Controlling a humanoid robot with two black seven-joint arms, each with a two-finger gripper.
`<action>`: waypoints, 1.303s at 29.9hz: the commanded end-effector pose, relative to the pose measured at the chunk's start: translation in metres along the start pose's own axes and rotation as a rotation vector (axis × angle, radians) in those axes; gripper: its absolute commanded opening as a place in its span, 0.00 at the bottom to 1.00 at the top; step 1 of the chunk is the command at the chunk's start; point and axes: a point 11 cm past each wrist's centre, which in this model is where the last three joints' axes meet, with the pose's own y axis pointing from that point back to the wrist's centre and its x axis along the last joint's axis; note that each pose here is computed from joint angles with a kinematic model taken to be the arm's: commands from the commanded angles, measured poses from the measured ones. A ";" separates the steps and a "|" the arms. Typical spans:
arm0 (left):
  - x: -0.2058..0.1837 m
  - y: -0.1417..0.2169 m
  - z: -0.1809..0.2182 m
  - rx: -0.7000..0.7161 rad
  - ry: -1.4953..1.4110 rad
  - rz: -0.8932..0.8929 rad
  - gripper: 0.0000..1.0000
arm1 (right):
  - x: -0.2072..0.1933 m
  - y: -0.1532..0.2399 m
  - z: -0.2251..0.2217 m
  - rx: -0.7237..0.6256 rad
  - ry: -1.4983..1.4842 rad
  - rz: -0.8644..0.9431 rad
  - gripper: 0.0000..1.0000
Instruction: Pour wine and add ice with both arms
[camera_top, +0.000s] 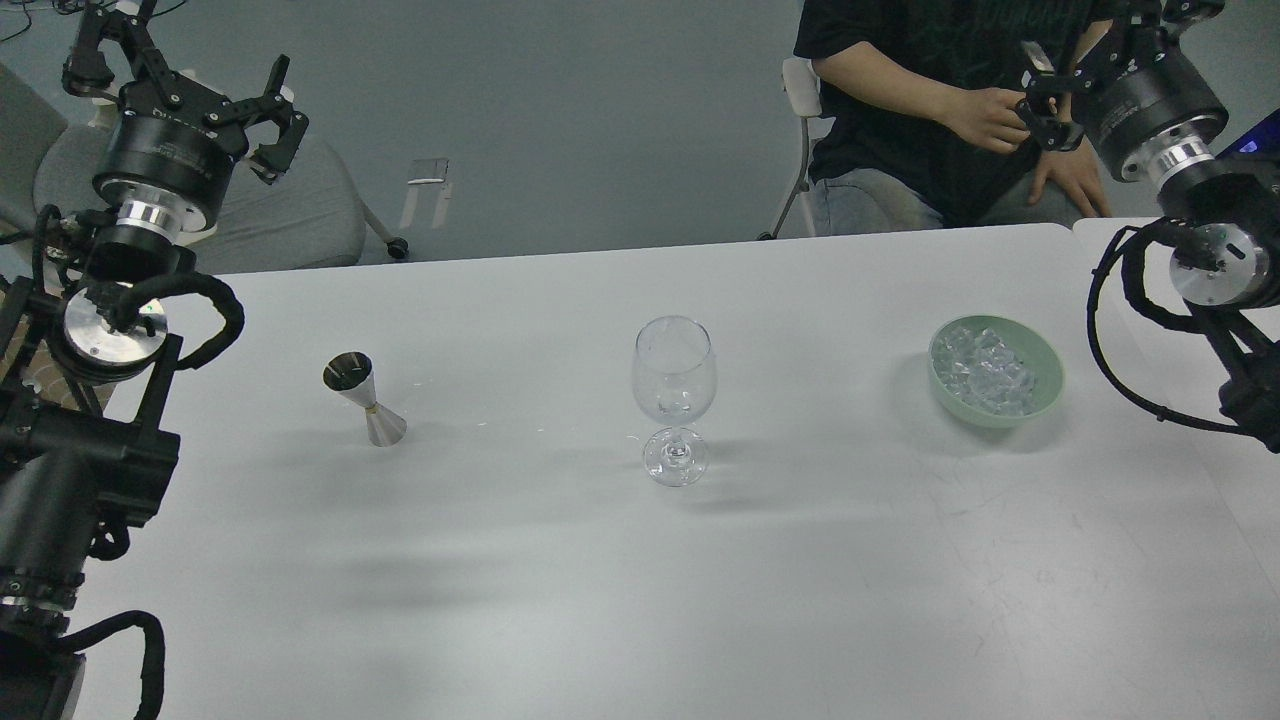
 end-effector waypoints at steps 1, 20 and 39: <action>0.000 -0.001 0.002 -0.002 -0.003 0.002 0.98 | 0.000 0.000 -0.001 0.001 -0.001 -0.002 1.00; -0.016 -0.012 0.002 0.002 -0.021 -0.046 0.98 | 0.009 0.002 -0.008 0.016 0.000 0.018 1.00; -0.007 -0.011 -0.003 0.034 -0.048 0.007 0.98 | 0.012 0.007 -0.008 0.019 0.002 0.014 1.00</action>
